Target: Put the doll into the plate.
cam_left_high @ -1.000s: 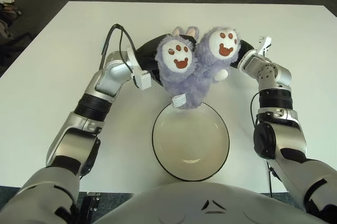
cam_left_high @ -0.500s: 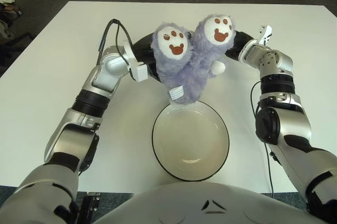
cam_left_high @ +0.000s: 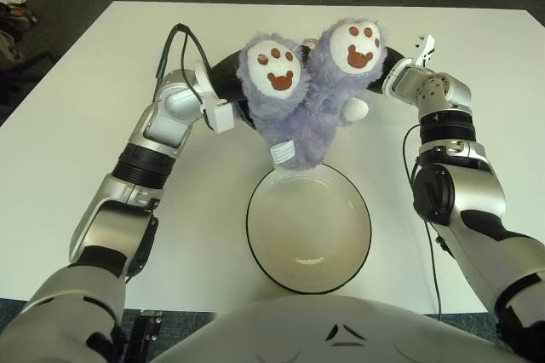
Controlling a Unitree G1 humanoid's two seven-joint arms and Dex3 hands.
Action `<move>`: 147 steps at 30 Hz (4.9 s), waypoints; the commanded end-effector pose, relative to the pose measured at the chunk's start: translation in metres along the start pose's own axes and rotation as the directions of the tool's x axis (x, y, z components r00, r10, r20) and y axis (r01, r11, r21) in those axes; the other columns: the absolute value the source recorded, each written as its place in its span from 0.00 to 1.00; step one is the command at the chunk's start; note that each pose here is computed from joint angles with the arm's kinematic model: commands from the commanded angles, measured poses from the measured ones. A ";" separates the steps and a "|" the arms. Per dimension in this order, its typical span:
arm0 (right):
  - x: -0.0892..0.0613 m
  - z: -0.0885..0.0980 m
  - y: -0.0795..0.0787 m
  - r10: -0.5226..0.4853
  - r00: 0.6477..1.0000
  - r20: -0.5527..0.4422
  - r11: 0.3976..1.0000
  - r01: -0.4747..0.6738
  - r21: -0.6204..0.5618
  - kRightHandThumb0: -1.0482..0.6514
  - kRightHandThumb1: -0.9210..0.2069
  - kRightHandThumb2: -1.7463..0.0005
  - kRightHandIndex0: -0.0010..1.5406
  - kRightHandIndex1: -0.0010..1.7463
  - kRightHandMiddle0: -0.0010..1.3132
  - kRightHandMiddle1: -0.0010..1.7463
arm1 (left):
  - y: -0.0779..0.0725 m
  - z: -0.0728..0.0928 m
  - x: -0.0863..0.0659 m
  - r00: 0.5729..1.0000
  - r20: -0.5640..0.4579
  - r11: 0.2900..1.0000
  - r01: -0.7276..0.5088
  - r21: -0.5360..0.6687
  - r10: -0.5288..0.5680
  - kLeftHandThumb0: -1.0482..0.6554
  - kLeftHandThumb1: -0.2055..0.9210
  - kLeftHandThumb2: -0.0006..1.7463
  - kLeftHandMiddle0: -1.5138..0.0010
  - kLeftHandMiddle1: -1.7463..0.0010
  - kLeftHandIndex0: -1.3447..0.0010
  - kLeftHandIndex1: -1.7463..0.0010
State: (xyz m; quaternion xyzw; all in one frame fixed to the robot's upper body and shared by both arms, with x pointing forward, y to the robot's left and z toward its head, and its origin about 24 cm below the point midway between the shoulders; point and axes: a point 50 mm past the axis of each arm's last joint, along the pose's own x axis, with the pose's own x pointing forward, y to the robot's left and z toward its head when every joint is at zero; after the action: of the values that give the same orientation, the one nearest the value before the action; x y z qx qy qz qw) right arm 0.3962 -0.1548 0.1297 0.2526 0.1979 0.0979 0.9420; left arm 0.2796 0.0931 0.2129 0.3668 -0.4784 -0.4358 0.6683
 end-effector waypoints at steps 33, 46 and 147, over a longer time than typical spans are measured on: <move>0.004 0.005 -0.009 -0.104 0.994 0.042 0.994 0.102 0.043 0.62 0.76 0.19 0.06 0.63 0.03 0.77 | -0.015 0.006 -0.001 0.992 0.084 0.988 0.109 -0.113 -0.100 0.61 0.20 0.93 0.42 0.07 0.55 0.00; 0.006 0.005 -0.010 -0.087 0.995 0.038 0.995 0.085 0.042 0.62 0.76 0.18 0.11 0.65 0.04 0.77 | -0.018 0.009 -0.001 0.996 0.035 0.984 0.089 -0.154 -0.085 0.61 0.18 0.94 0.41 0.07 0.53 0.00; 0.014 0.012 -0.001 -0.074 0.994 0.078 0.992 0.081 -0.094 0.59 0.75 0.20 0.09 0.69 0.04 0.82 | 0.018 -0.002 -0.011 0.967 0.141 0.964 0.187 0.189 -0.215 0.79 0.47 0.71 0.60 0.01 0.91 0.06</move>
State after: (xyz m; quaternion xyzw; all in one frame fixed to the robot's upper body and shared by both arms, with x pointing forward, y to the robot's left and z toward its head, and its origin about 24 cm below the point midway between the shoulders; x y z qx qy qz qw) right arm 0.4131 -0.1549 0.1277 0.2138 0.1795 0.0532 0.9588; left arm 0.2781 0.1039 0.2309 0.4272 -0.5468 -0.4972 0.5209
